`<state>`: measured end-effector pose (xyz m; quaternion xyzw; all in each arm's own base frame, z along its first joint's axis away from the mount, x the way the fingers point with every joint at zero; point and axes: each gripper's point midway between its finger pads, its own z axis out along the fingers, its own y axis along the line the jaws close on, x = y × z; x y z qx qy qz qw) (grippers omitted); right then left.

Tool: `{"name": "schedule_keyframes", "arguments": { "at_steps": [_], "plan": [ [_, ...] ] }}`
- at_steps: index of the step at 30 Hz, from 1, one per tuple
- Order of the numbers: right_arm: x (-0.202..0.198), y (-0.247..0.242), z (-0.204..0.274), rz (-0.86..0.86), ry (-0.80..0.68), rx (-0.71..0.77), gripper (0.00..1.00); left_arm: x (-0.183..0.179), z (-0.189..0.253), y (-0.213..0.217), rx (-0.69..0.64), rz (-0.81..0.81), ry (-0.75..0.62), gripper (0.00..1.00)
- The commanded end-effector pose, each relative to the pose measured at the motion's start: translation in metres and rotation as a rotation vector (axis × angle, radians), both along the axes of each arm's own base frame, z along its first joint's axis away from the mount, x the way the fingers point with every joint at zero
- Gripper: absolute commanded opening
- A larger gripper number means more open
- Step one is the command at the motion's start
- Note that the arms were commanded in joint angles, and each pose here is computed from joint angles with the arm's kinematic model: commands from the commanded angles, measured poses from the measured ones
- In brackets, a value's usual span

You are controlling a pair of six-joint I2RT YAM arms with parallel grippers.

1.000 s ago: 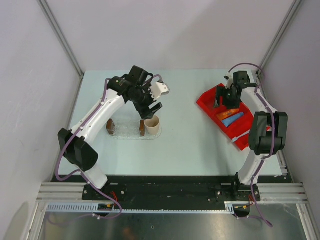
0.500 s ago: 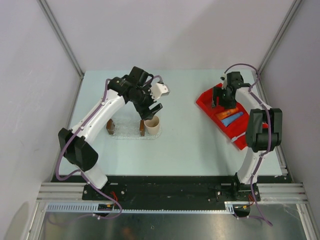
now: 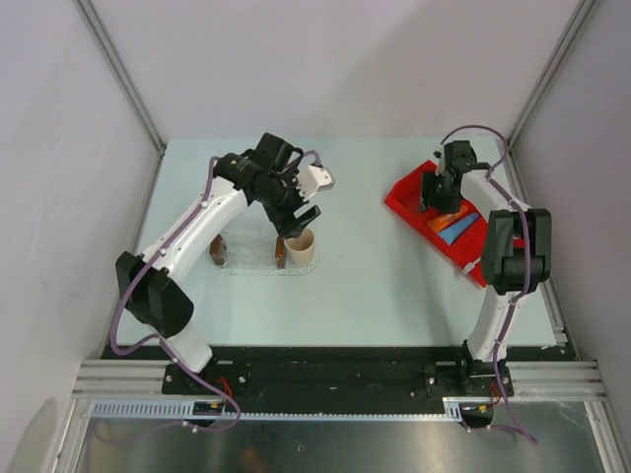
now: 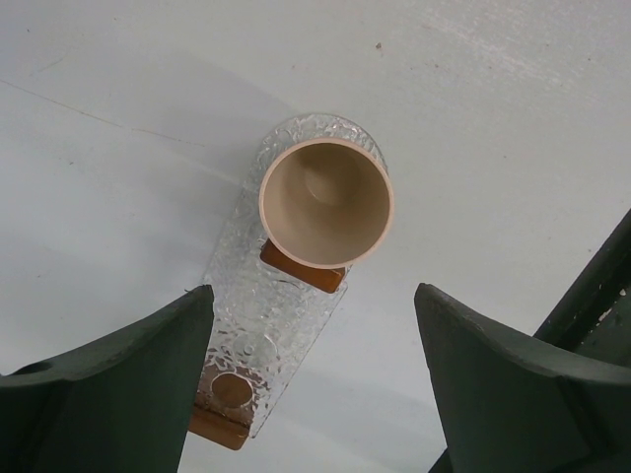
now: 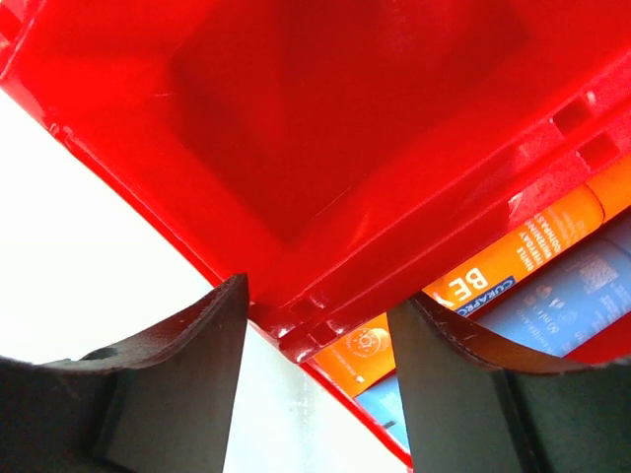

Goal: Prepare toiletry sets of a toothbrush and toothpaste on the tray

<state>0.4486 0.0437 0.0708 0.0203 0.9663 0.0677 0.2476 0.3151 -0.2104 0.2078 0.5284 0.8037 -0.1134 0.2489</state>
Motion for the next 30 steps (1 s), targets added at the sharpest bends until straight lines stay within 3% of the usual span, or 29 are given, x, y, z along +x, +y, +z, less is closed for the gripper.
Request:
{"name": "schedule_keyframes", "arguments": {
  "at_steps": [1, 30],
  "plan": [
    [0.02, 0.001, 0.007, 0.025, -0.063, -0.041, 0.59, -0.003, 0.008, -0.006, -0.04, -0.021, -0.016, 0.88],
    [-0.003, 0.04, 0.0, 0.292, -0.033, -0.189, 0.44, -0.005, 0.002, -0.004, -0.036, -0.015, -0.004, 0.89]
  ]
}}
